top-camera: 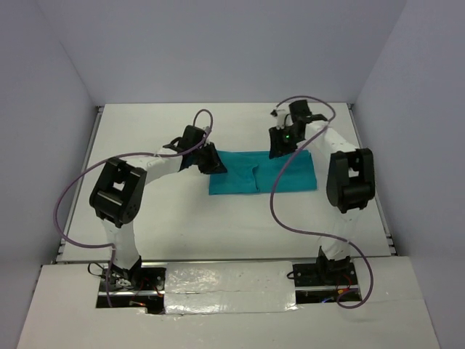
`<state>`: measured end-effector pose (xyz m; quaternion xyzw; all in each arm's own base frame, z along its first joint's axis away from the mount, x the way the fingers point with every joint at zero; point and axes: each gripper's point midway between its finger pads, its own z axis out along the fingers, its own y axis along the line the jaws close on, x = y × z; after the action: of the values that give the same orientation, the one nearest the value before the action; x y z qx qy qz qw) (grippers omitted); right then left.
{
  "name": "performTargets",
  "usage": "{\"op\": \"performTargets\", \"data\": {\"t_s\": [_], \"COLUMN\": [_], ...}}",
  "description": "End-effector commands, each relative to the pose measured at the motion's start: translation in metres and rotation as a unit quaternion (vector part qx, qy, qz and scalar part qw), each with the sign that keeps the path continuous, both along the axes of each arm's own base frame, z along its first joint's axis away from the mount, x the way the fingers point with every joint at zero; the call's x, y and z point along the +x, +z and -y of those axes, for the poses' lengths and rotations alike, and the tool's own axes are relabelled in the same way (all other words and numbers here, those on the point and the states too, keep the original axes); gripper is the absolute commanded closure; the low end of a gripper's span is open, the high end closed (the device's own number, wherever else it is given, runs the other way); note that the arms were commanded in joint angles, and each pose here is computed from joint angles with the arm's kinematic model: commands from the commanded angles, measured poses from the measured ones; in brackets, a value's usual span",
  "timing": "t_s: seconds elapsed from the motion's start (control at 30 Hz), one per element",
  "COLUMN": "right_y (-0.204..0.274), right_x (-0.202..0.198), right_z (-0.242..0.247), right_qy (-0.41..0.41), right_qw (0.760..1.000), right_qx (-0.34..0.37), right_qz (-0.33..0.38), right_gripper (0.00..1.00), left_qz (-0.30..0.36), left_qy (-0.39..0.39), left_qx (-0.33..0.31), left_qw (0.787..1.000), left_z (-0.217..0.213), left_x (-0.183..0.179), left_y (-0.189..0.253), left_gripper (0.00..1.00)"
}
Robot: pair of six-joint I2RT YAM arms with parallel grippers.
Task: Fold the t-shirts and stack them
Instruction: Grab one side of the 2/3 rectangular tshirt with right arm
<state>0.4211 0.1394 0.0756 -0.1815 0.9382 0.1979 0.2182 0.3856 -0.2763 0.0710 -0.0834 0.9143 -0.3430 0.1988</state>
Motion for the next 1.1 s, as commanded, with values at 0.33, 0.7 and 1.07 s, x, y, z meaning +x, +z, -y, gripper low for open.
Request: {"op": "performTargets", "data": {"t_s": [0.33, 0.7, 1.07], "right_y": [0.017, -0.04, -0.07], "right_x": [-0.02, -0.011, -0.026], "right_z": [0.147, 0.166, 0.145], "right_qy": [-0.084, -0.08, -0.053], "right_qw": [0.996, 0.994, 0.996], "right_qx": [-0.04, -0.053, -0.018], "right_qz": [0.015, -0.043, -0.075], "right_gripper": [0.26, 0.23, 0.29], "left_qz": [0.176, 0.156, 0.152], "left_qy": [-0.042, 0.007, 0.04], "left_qx": [-0.077, -0.083, -0.09], "left_qw": [0.98, 0.984, 0.983], "left_z": [0.002, -0.032, -0.048], "left_x": [-0.014, -0.072, -0.094], "left_y": [0.15, 0.131, 0.121], "left_gripper": [0.18, 0.18, 0.17]}}
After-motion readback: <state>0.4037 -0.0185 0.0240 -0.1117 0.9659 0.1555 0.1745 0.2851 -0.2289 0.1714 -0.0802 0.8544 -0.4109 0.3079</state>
